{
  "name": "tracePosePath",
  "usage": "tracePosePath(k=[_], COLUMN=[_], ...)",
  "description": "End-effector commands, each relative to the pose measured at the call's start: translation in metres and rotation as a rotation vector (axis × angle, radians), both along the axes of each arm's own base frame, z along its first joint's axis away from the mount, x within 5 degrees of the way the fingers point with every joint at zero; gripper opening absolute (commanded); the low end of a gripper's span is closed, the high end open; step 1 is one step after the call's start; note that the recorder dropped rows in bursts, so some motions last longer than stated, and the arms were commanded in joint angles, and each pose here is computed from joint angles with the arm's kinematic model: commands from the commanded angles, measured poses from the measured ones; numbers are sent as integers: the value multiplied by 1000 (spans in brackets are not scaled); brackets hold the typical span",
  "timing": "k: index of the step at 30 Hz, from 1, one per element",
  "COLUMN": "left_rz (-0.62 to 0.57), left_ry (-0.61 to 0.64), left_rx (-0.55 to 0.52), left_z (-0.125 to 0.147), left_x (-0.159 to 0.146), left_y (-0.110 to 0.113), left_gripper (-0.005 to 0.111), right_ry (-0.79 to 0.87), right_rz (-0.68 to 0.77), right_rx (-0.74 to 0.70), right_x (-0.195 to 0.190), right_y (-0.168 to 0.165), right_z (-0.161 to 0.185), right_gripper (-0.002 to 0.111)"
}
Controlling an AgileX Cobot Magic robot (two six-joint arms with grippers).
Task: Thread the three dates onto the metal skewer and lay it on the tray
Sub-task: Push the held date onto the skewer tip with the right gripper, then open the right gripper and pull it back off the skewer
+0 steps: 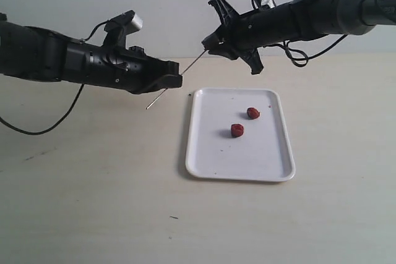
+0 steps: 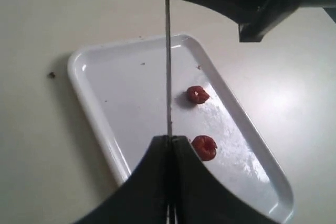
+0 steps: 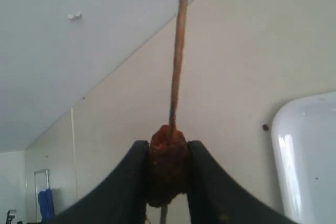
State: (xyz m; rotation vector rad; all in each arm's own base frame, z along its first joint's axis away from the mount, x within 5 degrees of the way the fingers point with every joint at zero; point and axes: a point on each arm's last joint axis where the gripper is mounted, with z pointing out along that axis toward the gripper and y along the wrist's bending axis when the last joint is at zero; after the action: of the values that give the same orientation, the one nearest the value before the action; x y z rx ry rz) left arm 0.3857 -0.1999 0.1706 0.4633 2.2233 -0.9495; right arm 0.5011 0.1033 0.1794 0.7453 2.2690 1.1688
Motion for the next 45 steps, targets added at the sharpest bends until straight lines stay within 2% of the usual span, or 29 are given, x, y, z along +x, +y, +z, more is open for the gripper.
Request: tracePosePath(k=[1,19,21,26,30,37,40,45], left_rz=[34,27,25,10,3,3,-21,-82], left_ry=[-9,-44,-46,-52,-55,-54,-56,-63], left_rx=[-34,-16,-13,-4,9,-19,-55,-114], left_z=[-6,-8,-8,-8,-9,-6,-1,6], left_x=[8,12,12,11,11,14,14,12], left_y=[-4,-4,-4,-5,-3,6,9,15], left_gripper=[0,0,0,0,0,0,0,0], right_ry=[-15,-61,-70,-111,-199,-231,-203,-207], right_rz=[73,227,237,277,305,278,304,334], right_rx=[-6,-40,-48,-87,-173,-267,-334,-367], right_x=[-3,-11,-11,-11,-11,-11,-14,-17], right_y=[7,16,16,16,12,-9,-12,-14], right_z=[2,3,3,3,14,33,30,34], right_gripper=[24,24,27,55,69,70,70,70])
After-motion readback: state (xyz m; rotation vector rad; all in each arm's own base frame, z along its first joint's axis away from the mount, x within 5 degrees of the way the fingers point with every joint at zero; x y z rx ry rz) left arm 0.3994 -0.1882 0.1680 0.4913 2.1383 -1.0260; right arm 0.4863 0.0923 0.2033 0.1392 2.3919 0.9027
